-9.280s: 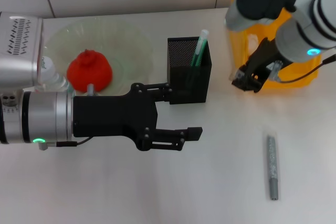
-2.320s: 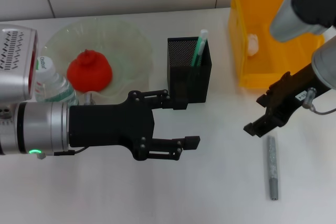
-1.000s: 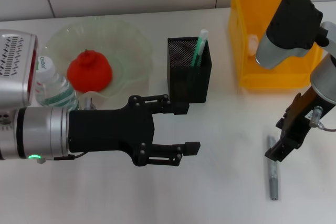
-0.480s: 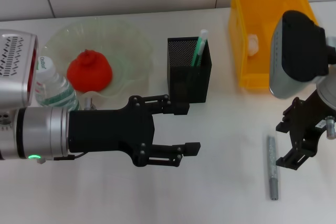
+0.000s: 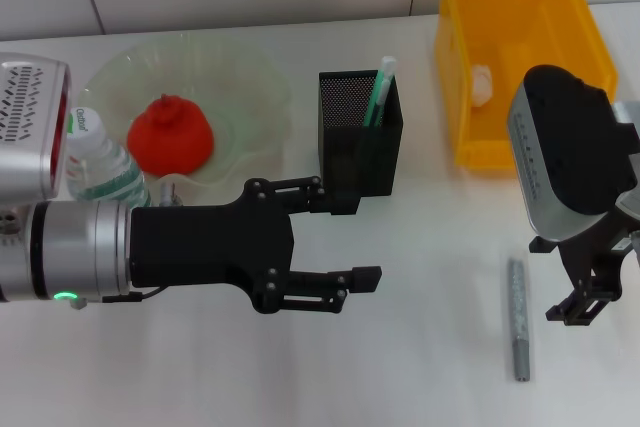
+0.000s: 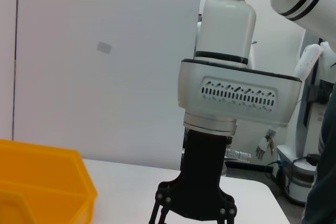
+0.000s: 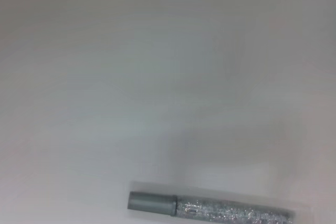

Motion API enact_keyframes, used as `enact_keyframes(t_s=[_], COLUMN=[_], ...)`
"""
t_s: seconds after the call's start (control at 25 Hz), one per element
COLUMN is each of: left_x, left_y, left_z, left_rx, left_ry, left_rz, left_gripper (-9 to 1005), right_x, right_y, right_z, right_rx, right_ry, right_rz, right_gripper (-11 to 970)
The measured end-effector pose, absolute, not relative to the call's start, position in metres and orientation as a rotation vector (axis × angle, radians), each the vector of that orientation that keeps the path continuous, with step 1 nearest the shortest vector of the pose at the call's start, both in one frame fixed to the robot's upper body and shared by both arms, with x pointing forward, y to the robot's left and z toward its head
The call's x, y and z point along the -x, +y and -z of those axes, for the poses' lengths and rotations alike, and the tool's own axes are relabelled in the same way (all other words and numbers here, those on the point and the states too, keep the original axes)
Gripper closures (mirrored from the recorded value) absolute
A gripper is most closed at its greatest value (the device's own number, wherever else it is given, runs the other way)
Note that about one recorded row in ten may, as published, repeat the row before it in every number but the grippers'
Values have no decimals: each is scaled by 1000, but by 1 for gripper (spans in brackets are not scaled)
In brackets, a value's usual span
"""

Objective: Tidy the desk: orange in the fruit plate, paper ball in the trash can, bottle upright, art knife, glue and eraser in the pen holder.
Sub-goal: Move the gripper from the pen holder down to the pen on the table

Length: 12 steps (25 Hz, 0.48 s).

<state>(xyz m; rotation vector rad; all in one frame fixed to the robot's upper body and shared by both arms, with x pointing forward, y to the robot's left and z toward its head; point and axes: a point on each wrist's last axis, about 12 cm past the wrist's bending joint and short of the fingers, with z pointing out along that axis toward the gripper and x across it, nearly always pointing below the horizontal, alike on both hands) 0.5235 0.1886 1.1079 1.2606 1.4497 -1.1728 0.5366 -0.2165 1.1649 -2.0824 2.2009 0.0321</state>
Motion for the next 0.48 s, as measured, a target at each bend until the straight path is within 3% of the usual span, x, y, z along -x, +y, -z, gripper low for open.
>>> enact_keyframes(t_s=[0.48], left_x=[-523], left_y=[190], left_z=[-1108], left_rx=[-1251], left_ry=[1451], left_rz=[1172], left_gripper=[206], right_x=[-535], right_y=[-209], right_z=[-1162], right_rx=[2212], right_ry=[2103], right_rz=[9], right_gripper=[199])
